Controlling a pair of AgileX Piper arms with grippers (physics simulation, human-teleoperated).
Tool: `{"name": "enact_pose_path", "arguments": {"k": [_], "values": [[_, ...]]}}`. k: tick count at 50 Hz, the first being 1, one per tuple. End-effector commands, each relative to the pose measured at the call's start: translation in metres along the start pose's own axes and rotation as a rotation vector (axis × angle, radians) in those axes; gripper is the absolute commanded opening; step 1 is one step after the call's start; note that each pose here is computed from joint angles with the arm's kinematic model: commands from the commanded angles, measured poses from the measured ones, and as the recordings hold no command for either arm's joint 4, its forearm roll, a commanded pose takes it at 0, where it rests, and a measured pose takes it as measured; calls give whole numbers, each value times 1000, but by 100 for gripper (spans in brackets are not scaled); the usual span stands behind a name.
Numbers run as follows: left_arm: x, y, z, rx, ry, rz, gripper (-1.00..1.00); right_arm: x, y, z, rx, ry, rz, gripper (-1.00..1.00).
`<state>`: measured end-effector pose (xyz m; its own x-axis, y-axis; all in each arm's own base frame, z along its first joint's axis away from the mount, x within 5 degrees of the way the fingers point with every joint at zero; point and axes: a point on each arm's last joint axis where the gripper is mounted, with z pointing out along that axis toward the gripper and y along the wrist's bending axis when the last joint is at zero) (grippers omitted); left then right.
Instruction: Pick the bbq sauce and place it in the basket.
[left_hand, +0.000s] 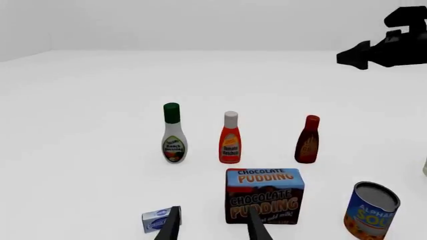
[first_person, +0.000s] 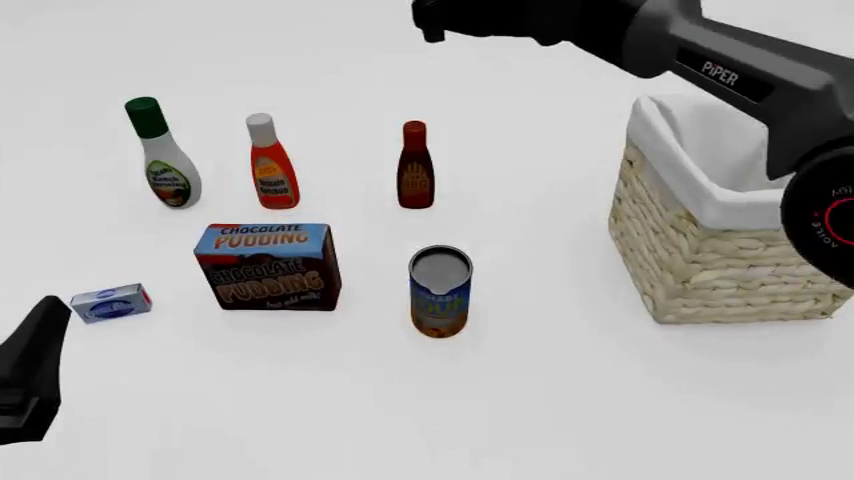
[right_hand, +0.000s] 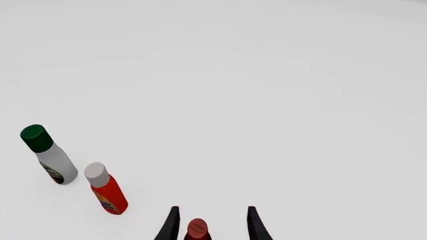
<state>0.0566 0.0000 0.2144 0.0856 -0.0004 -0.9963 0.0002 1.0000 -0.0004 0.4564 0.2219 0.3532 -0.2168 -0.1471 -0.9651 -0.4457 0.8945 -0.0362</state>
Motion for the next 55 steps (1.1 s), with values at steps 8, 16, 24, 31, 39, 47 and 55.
{"name": "enact_pose_path", "arguments": {"k": [8,16,24,31,39,47,55], "values": [[0,0,0,0,0,0,100,27,-1,40,2,29,-2,100],[0,0,0,0,0,0,100,39,0,57,2,42,-3,100],[0,0,0,0,0,0,100,48,0,73,1,51,-1,100],[0,0,0,0,0,0,100,56,1,90,-1,63,-5,100],[0,0,0,0,0,0,100,68,5,103,-7,84,-4,100],[0,0,0,0,0,0,100,81,13,107,-21,104,-6,100],[0,0,0,0,0,0,100,89,16,103,-24,117,-6,100]]}}
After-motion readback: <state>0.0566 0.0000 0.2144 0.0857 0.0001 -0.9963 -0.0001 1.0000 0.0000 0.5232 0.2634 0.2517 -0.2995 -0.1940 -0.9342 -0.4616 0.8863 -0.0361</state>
